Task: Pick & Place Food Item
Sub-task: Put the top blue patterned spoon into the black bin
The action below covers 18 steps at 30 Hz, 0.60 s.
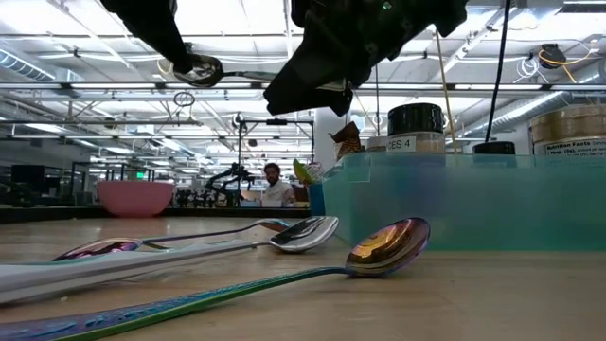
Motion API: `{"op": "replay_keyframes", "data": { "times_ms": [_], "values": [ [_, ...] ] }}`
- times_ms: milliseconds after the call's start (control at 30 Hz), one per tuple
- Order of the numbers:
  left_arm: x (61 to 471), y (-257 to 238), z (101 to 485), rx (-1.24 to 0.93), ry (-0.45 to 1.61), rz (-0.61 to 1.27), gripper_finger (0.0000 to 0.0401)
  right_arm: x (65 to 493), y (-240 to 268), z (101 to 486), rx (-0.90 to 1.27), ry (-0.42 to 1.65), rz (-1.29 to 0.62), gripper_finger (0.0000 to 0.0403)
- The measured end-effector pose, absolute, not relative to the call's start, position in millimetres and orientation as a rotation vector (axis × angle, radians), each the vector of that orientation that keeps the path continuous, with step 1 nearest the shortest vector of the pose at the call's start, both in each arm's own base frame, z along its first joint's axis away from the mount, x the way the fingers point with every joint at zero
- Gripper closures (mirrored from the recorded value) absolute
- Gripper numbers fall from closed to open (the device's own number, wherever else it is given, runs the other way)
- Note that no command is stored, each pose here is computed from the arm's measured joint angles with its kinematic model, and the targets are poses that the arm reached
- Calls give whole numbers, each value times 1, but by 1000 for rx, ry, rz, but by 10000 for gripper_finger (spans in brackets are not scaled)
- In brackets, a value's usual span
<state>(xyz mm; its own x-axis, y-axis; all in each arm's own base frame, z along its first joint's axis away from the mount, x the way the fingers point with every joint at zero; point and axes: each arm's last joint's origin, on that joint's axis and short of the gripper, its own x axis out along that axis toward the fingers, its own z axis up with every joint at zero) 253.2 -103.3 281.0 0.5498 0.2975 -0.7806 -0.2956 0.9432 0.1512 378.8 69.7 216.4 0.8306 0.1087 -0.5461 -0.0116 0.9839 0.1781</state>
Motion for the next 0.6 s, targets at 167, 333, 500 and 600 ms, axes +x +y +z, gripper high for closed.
{"op": "replay_keyframes", "data": {
  "times_ms": [167,333,500,600],
  "values": [
    [253,-104,281,10,927,337,399,378,71,219,127,578,123,389],
    [255,-105,284,89,869,360,392,377,76,219,79,556,47,392],
    [264,-109,292,171,758,318,397,375,85,217,24,547,-1,393],
    [271,-112,302,204,647,296,395,375,88,217,6,535,0,393]
  ]
}}
